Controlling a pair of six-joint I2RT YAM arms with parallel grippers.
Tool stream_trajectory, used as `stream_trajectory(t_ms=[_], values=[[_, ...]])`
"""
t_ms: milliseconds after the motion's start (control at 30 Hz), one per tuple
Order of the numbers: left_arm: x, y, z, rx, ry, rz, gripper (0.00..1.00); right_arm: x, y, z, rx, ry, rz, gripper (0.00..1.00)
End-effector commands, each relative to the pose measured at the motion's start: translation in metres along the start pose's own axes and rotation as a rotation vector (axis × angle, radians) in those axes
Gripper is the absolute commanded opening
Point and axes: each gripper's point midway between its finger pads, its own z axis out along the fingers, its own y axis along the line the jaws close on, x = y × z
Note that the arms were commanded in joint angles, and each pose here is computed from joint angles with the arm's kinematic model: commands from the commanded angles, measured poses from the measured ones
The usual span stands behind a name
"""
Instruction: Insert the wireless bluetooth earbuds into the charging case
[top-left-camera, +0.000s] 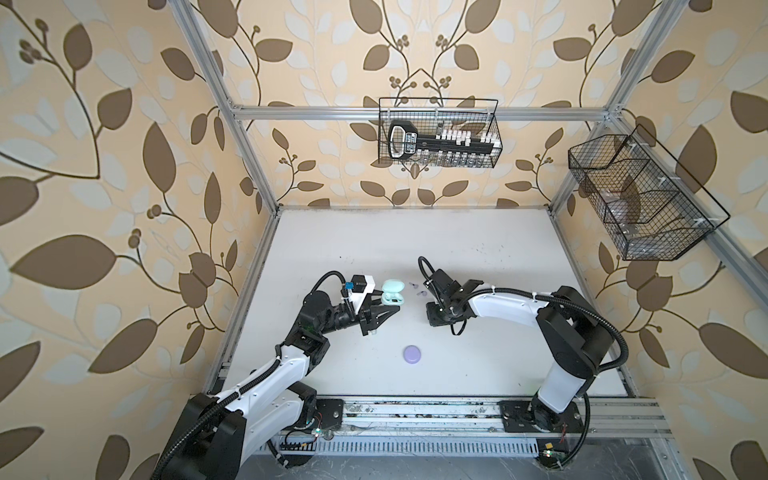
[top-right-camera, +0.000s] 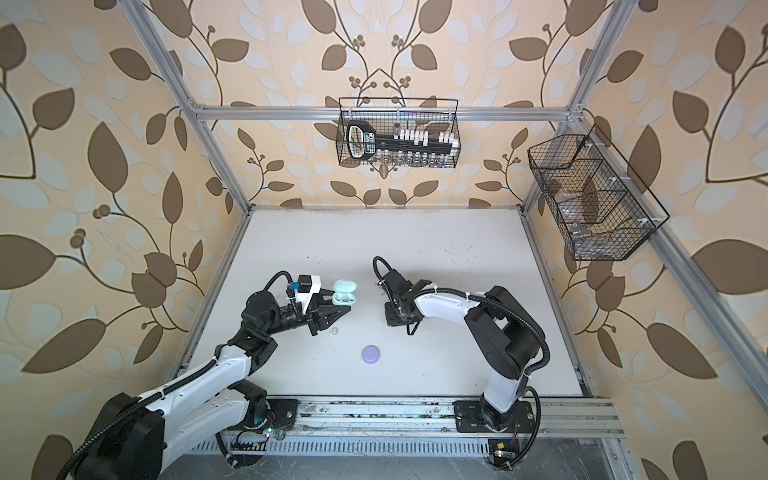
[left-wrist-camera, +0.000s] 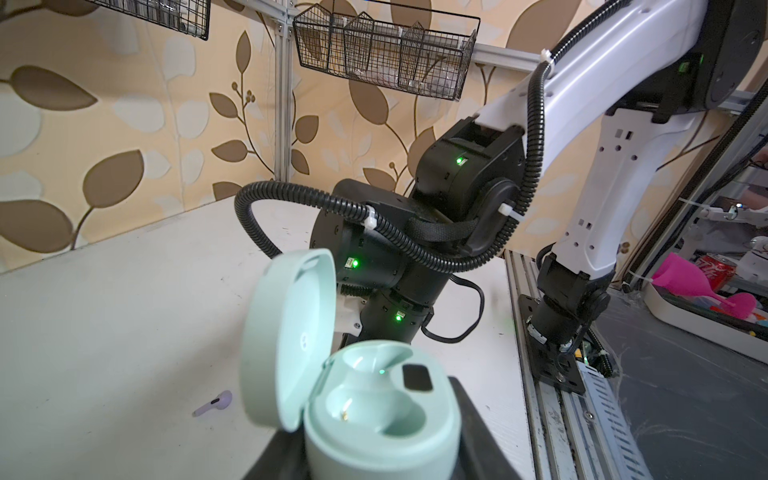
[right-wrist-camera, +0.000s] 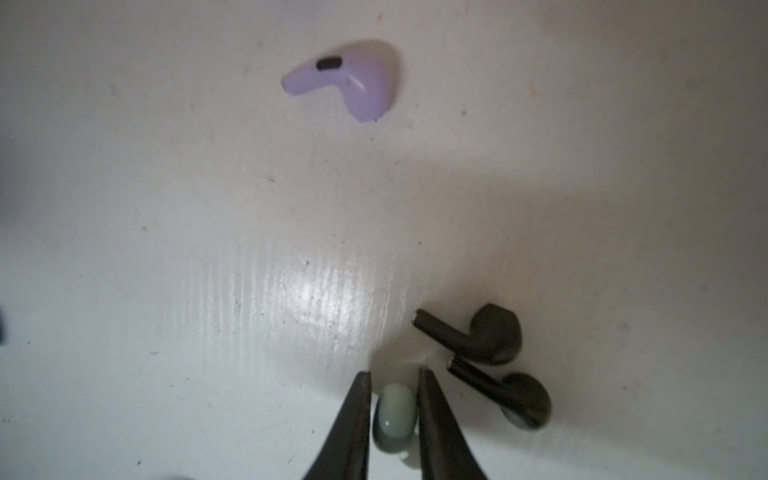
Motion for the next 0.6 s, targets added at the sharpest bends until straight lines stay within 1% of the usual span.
stream_trajectory(t_ms=[0,133,333,467,567], values=[[-0.010,-0.004,-0.003,0.005,-0.038,0.058,0.00,0.015,-0.008,0.004,0.013,0.040,0.020,0.18],[-0.010,-0.004,-0.002,0.004,-0.038,0.059,0.00,0.017,-0.008,0.005,0.005,0.040,0.030,0.12],[-0.010,-0.003,-0.002,0.000,-0.037,0.058,0.00,0.015,-0.005,-0.001,-0.019,0.016,0.056,0.10],[-0.007,0.000,-0.002,-0.014,-0.033,0.059,0.00,0.006,0.002,-0.016,-0.068,-0.032,0.092,0.09],[-0.006,0.003,-0.001,-0.026,-0.034,0.065,0.00,-0.006,0.010,-0.035,-0.128,-0.101,0.136,0.08]])
